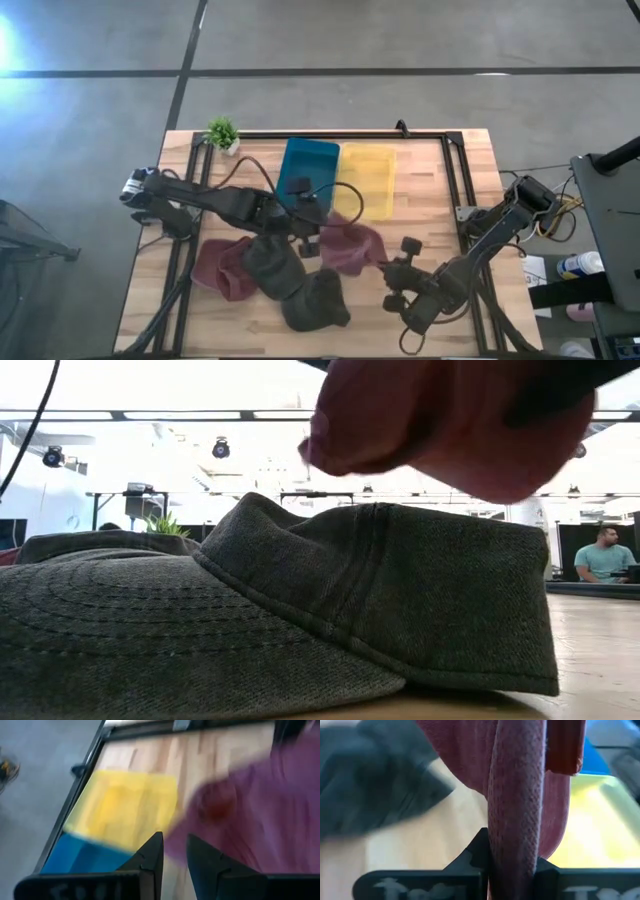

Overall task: Pick & Place hat
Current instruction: Put the right red cap into the yellow bin

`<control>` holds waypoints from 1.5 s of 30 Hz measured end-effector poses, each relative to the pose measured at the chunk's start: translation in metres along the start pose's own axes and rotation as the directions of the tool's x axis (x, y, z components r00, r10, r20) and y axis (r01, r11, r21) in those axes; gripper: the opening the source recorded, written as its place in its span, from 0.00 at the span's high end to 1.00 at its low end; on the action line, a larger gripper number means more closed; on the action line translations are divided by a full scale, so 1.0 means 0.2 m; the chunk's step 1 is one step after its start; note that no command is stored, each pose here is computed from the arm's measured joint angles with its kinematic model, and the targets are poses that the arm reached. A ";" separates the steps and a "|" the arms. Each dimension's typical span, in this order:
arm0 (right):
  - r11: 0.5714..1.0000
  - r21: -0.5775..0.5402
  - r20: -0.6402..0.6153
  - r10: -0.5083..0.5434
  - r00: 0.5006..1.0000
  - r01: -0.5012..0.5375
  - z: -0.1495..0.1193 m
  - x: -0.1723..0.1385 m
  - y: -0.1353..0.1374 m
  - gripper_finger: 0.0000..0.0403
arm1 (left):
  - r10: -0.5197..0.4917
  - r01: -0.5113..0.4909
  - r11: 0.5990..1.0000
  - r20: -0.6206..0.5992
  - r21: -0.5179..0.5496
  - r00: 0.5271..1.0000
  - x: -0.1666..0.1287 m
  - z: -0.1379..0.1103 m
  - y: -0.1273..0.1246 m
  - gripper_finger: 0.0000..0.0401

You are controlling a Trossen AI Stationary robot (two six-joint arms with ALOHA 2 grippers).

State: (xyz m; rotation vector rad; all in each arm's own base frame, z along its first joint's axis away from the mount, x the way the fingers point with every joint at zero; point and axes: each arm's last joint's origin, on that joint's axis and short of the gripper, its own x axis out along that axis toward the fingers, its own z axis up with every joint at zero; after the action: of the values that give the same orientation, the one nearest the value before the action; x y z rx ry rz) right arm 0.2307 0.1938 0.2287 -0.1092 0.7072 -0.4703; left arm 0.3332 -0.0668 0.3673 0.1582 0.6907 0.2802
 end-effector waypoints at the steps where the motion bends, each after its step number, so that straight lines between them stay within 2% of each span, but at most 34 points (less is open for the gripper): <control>1: 0.999 0.043 0.020 -0.028 0.999 0.027 0.00 0.00 -0.01 0.97 | 0.009 -0.009 1.000 -0.016 -0.011 1.000 -0.02 -0.01 0.01 0.81; 5: 0.964 0.246 0.071 -0.120 0.990 0.099 0.00 0.01 -0.05 0.97 | 0.024 -0.027 0.997 -0.052 -0.065 0.998 -0.07 -0.04 0.03 0.81; 9: 0.887 0.450 0.082 -0.151 0.985 0.098 0.01 0.03 -0.07 0.97 | 0.033 -0.036 0.997 -0.047 -0.064 0.998 -0.10 -0.04 0.01 0.81; 14: 0.789 0.606 0.083 -0.186 0.979 0.099 0.01 0.07 -0.10 0.97 | 0.039 -0.042 0.998 -0.065 -0.038 0.997 -0.08 -0.07 -0.03 0.81; 18: 0.754 0.647 0.104 -0.228 0.968 0.108 0.05 0.09 -0.14 0.97 | 0.047 -0.050 0.998 -0.092 -0.033 0.995 -0.04 -0.13 -0.06 0.81; 24: 0.764 0.626 0.084 -0.265 0.961 0.156 0.08 0.14 -0.19 0.97 | 0.056 -0.058 0.997 -0.052 -0.056 0.997 -0.04 -0.16 -0.14 0.81; 28: 0.733 0.660 0.053 -0.268 0.962 0.168 0.10 0.17 -0.24 0.97 | 0.113 -0.114 0.991 -0.023 -0.068 0.993 -0.06 -0.17 -0.17 0.81; 32: 0.694 0.711 0.054 -0.213 0.975 0.113 0.13 0.21 -0.29 0.97 | 0.129 -0.130 0.986 -0.018 -0.107 0.991 -0.06 -0.18 -0.19 0.81; 35: 0.696 0.717 0.087 -0.131 0.987 0.029 0.15 0.26 -0.32 0.97 | 0.129 -0.129 0.983 -0.010 -0.133 0.992 -0.07 -0.18 -0.20 0.81; 37: 0.683 0.730 0.142 -0.090 0.986 -0.042 0.17 0.29 -0.36 0.97 | 0.133 -0.132 0.981 -0.007 -0.144 0.991 -0.07 -0.18 -0.20 0.81; 39: 0.641 0.760 0.195 -0.068 0.978 -0.106 0.18 0.32 -0.42 0.97 | 0.137 -0.136 0.979 -0.004 -0.150 0.991 -0.07 -0.18 -0.20 0.81; 45: 0.448 0.874 0.276 -0.136 0.951 -0.190 0.08 0.38 -0.64 0.97 | 0.138 -0.135 0.971 0.000 -0.199 0.990 -0.07 -0.18 -0.20 0.81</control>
State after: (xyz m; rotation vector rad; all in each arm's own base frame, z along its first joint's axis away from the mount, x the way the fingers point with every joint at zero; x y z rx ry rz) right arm 0.2431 0.0448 0.2280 0.8514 0.0569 -0.7343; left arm 0.3082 -0.1068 0.3391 0.0169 0.6354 0.4775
